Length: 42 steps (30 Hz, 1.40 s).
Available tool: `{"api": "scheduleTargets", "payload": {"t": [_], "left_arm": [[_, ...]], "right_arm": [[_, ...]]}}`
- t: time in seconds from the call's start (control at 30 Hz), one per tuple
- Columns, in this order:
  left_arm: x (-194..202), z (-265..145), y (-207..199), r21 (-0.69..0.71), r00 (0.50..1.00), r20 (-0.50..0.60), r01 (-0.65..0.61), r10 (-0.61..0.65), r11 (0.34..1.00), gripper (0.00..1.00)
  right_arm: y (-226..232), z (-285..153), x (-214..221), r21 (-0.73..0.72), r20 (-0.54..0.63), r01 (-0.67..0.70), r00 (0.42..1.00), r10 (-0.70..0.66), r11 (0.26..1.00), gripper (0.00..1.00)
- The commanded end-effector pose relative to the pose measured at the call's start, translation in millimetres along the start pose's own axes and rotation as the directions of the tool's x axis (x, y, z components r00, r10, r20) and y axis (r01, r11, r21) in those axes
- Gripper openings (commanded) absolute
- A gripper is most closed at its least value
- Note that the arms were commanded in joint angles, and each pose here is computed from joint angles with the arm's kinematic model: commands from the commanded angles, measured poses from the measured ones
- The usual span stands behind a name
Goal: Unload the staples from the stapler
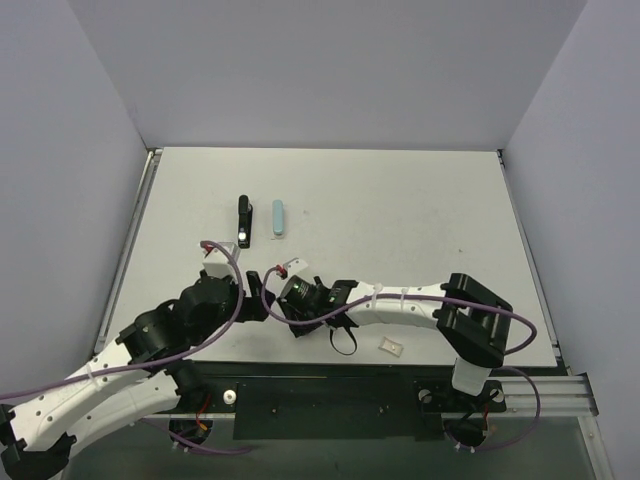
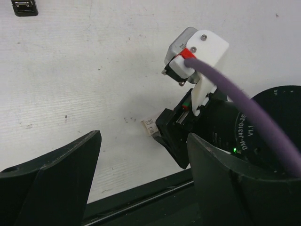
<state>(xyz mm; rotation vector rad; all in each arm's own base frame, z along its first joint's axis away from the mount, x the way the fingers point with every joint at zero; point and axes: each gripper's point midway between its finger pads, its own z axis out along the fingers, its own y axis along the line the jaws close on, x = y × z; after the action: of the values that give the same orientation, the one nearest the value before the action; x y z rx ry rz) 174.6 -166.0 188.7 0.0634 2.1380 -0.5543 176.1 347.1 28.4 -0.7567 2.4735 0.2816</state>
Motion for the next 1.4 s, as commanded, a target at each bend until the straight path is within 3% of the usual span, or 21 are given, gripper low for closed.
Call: {"api": "scheduleTargets", "payload": {"t": [0.0, 0.17, 0.53, 0.87, 1.37], "left_arm": [[-31, -25, -3, 0.037, 0.991, 0.119, 0.061, -0.065, 0.997, 0.84], [-53, -49, 11, 0.031, 0.967, 0.226, 0.111, -0.115, 0.993, 0.84], [-55, -47, 4, 0.046, 0.971, 0.219, 0.089, -0.097, 0.995, 0.84], [-53, -40, -4, 0.07, 0.976, 0.202, 0.073, -0.085, 0.995, 0.84], [-52, -37, -7, 0.074, 0.979, 0.193, 0.056, -0.069, 0.996, 0.84]], "right_arm": [[-12, -39, -28, 0.012, 0.11, -0.053, 0.993, 0.051, 0.999, 0.59], [-36, -69, -4, 0.033, 0.114, -0.07, 0.991, 0.065, 0.997, 0.61], [-129, -124, 89, 0.243, 0.102, -0.248, 0.968, 0.23, 0.938, 0.63], [-147, -125, 150, 0.288, 0.046, -0.399, 0.914, 0.403, 0.871, 0.61], [-137, -104, 172, 0.295, -0.045, -0.384, 0.909, 0.415, 0.875, 0.5]]}}
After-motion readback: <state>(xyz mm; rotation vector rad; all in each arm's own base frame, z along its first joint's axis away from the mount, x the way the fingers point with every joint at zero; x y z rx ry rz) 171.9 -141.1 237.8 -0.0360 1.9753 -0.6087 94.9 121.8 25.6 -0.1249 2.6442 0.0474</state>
